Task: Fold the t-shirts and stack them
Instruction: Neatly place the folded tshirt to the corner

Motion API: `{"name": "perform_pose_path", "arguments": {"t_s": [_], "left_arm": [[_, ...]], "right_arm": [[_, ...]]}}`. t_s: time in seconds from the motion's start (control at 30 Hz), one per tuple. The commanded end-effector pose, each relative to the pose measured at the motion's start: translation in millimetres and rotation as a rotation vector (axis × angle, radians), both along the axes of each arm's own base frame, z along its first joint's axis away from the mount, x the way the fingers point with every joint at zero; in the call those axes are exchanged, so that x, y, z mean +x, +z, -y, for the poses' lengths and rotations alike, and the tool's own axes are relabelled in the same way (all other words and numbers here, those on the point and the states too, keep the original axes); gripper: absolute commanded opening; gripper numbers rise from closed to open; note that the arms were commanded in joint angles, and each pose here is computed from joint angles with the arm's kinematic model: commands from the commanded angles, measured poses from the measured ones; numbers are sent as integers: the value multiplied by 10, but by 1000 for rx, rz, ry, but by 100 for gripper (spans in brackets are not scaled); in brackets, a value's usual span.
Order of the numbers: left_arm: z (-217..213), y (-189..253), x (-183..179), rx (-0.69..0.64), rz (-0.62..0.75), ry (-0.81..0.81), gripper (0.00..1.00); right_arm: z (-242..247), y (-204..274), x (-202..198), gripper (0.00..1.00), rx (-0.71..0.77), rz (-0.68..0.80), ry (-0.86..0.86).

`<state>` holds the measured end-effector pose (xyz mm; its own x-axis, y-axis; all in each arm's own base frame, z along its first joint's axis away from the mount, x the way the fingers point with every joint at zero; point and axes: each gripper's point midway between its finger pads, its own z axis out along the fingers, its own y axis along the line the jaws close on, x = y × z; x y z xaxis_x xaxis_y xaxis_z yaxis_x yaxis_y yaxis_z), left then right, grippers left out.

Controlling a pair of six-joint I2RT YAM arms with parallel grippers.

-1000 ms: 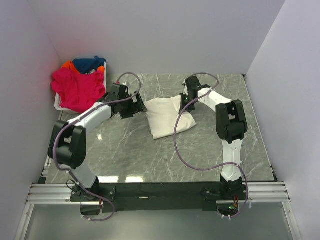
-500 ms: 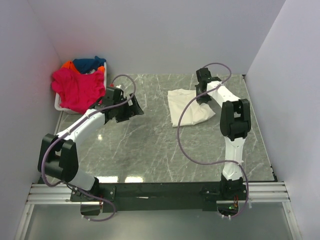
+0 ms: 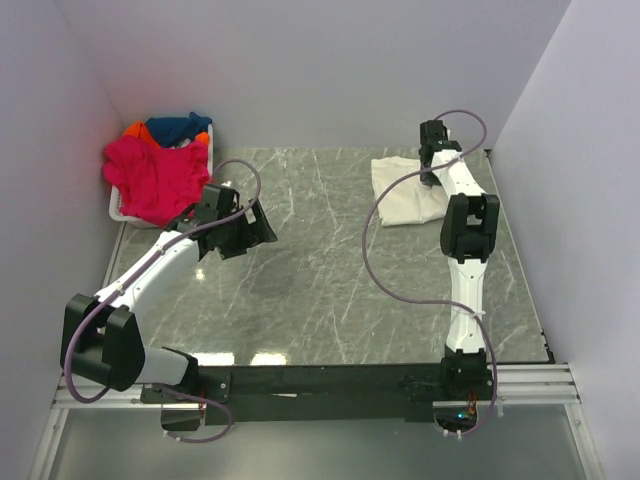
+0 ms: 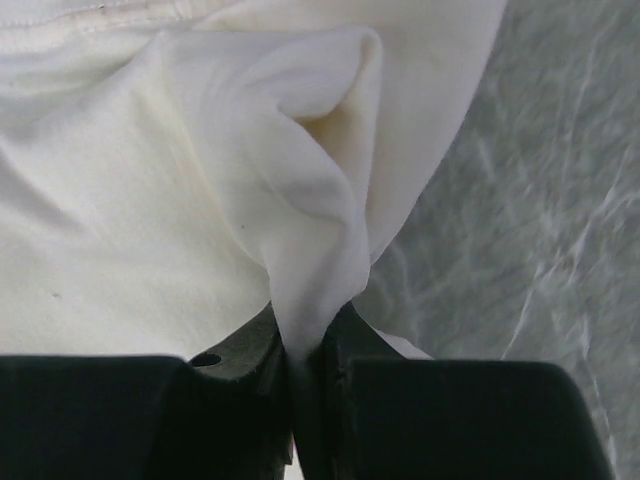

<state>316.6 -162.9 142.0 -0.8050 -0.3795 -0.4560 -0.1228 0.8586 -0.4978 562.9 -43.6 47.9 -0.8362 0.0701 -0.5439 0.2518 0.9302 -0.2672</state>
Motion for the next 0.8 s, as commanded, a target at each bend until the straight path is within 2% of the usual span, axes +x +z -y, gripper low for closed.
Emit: {"name": "perform_pose_path", "arguments": {"t_s": [0.0, 0.07, 0.23, 0.47, 0.57, 0.67, 0.7, 0.77], "left_arm": [[-95, 5, -103, 30, -27, 28, 99], [-128, -16, -136, 48, -43, 31, 100], [-131, -29, -171, 38, -55, 44, 99], [-118, -85, -189, 32, -76, 45, 100], [-111, -104, -175, 35, -81, 41, 99], [-104, -104, -153, 37, -82, 39, 99], [-101, -101, -137, 38, -82, 41, 99], [-100, -94, -128, 37, -81, 43, 100]], "right_arm": [[241, 325, 305, 0, -38, 125, -66], [448, 323, 374, 0, -52, 151, -102], [569, 598, 567, 0, -89, 252, -116], [879, 726, 538, 0, -145, 269, -150], [1026, 747, 538, 5, -182, 269, -156], [1151, 816, 542, 31, -229, 281, -170], [1183, 840, 535, 56, -245, 282, -175], [1274, 909, 508, 76, -280, 295, -210]]}}
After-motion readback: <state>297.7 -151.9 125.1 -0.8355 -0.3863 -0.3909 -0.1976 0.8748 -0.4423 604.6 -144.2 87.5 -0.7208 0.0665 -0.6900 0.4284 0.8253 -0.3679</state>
